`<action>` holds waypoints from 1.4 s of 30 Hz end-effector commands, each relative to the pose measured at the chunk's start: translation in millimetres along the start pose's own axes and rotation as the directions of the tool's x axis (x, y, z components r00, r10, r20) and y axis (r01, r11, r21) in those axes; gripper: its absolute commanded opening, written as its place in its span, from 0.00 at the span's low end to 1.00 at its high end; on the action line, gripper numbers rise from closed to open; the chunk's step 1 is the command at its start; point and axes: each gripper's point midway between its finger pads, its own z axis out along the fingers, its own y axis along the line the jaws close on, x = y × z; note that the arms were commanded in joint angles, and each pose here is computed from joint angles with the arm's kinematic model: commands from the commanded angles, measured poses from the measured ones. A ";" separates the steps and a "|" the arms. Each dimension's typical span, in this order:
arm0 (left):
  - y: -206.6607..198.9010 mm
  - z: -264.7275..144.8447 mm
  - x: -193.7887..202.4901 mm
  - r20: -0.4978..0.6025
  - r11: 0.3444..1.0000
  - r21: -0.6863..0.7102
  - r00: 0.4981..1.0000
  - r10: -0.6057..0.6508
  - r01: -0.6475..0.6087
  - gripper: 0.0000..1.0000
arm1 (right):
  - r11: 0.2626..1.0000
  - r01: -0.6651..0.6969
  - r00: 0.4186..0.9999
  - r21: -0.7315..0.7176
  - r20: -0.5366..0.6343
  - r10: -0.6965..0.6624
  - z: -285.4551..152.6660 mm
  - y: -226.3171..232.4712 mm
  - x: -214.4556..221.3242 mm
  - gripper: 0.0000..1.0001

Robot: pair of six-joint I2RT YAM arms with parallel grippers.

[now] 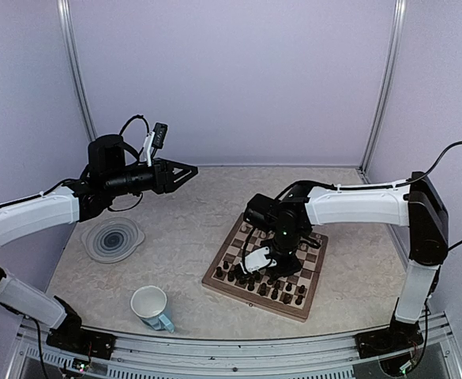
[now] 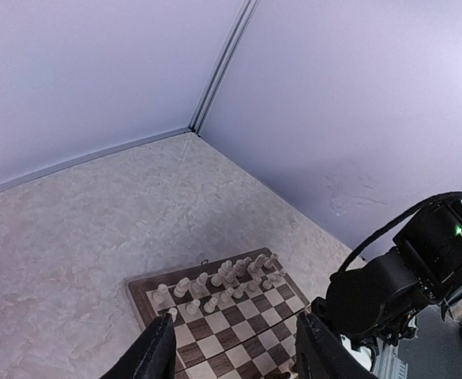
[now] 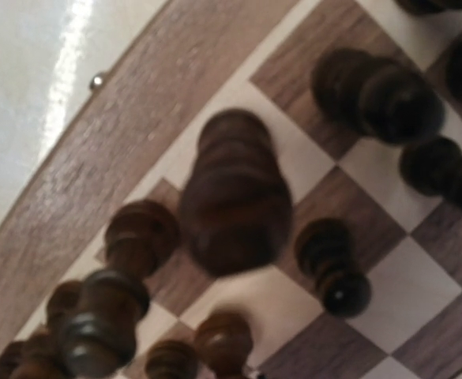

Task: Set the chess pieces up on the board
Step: Place the pawn at d7.

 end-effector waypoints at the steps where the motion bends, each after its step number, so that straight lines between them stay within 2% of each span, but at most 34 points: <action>1: -5.3 -2.4 -0.7 0.006 1.000 0.023 1.000 -0.001 0.001 0.52 | 1.000 0.001 1.000 -0.002 -0.005 -0.001 1.0 -1.5 -5.7 0.07; 14: -3.0 2.2 5.9 -0.014 0.999 0.033 1.000 -0.015 0.016 0.52 | 1.000 -0.004 1.000 0.017 0.009 0.004 5.3 -7.6 -10.1 0.09; 29: -3.1 4.6 9.0 -0.026 0.999 0.044 0.999 -0.025 0.026 0.52 | 1.000 0.000 1.000 0.012 0.026 0.000 1.2 -5.7 -12.7 0.22; 42: -1.5 6.8 12.5 -0.037 0.998 0.045 0.999 -0.031 0.033 0.52 | 0.999 -0.003 0.999 -0.044 0.041 0.005 0.0 4.1 -15.0 0.22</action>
